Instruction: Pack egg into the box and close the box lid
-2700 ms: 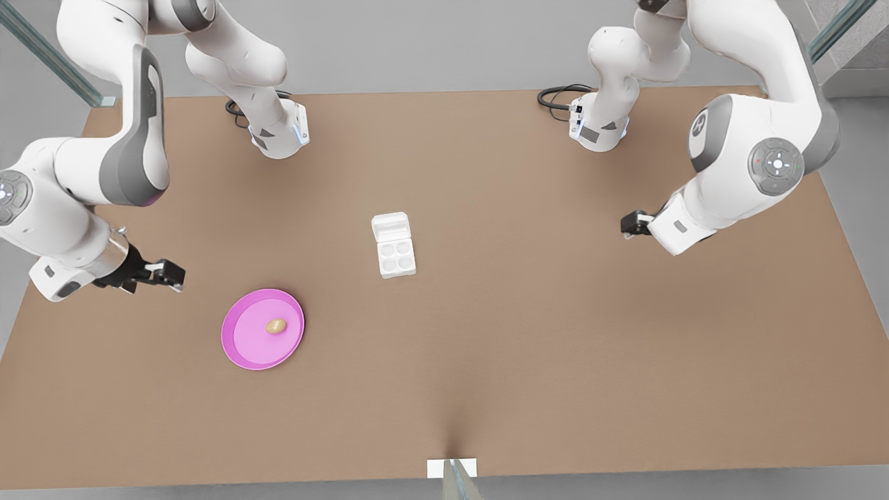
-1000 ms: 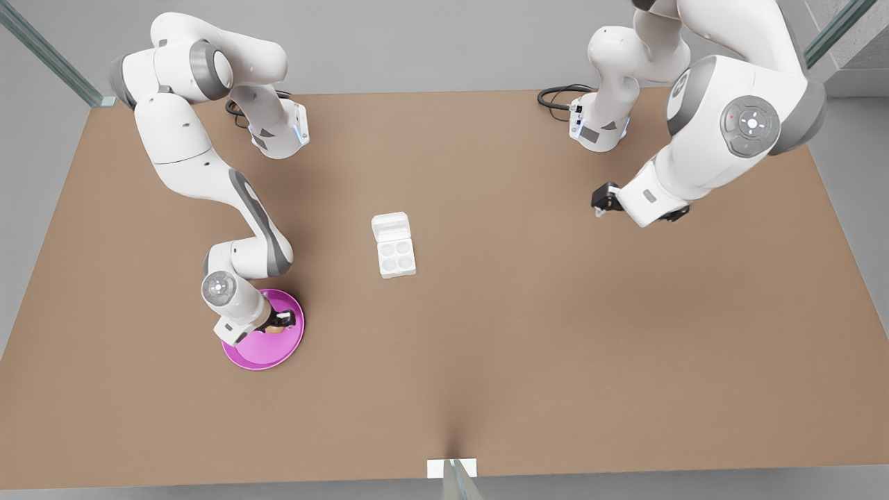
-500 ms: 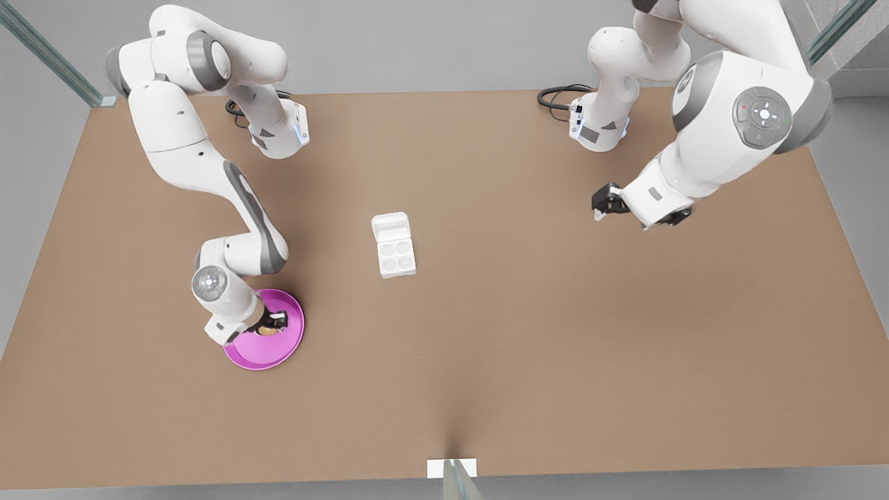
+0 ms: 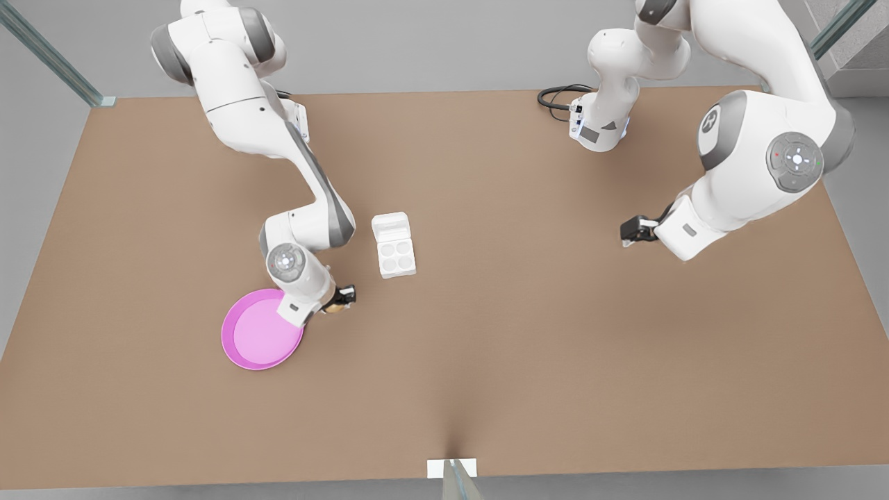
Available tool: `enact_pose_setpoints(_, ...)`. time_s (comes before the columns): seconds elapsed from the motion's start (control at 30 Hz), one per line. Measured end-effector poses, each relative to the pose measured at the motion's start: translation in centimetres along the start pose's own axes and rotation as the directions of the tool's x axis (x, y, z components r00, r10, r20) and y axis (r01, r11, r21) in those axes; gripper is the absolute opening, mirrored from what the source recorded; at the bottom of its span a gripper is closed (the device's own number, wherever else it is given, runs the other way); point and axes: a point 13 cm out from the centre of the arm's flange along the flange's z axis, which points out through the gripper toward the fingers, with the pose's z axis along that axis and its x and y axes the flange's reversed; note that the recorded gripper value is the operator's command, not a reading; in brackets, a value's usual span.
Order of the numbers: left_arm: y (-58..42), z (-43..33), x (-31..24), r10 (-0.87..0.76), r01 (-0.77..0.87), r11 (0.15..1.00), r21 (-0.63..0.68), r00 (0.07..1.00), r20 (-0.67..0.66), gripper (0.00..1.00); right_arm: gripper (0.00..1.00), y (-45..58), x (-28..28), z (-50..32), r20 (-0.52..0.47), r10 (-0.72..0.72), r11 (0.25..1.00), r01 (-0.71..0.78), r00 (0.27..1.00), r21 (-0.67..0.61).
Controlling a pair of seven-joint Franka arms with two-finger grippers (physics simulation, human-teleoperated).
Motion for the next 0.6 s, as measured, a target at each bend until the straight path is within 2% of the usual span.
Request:
enact_pose_setpoints(0.37,0.2,2.9,0.0,-0.003,0.002,0.999,-0.042,0.999,-0.038,1.0,0.59,12.6,7.4,-3.3,-0.086,0.002,0.998,-0.008,0.996,-0.069)
enact_pose_setpoints(0.6,0.6,2.6,0.2,-0.005,0.003,0.998,-0.065,1.0,-0.031,1.0,0.59,15.4,11.3,-0.2,-0.165,0.047,0.997,-0.056,0.985,-0.046)
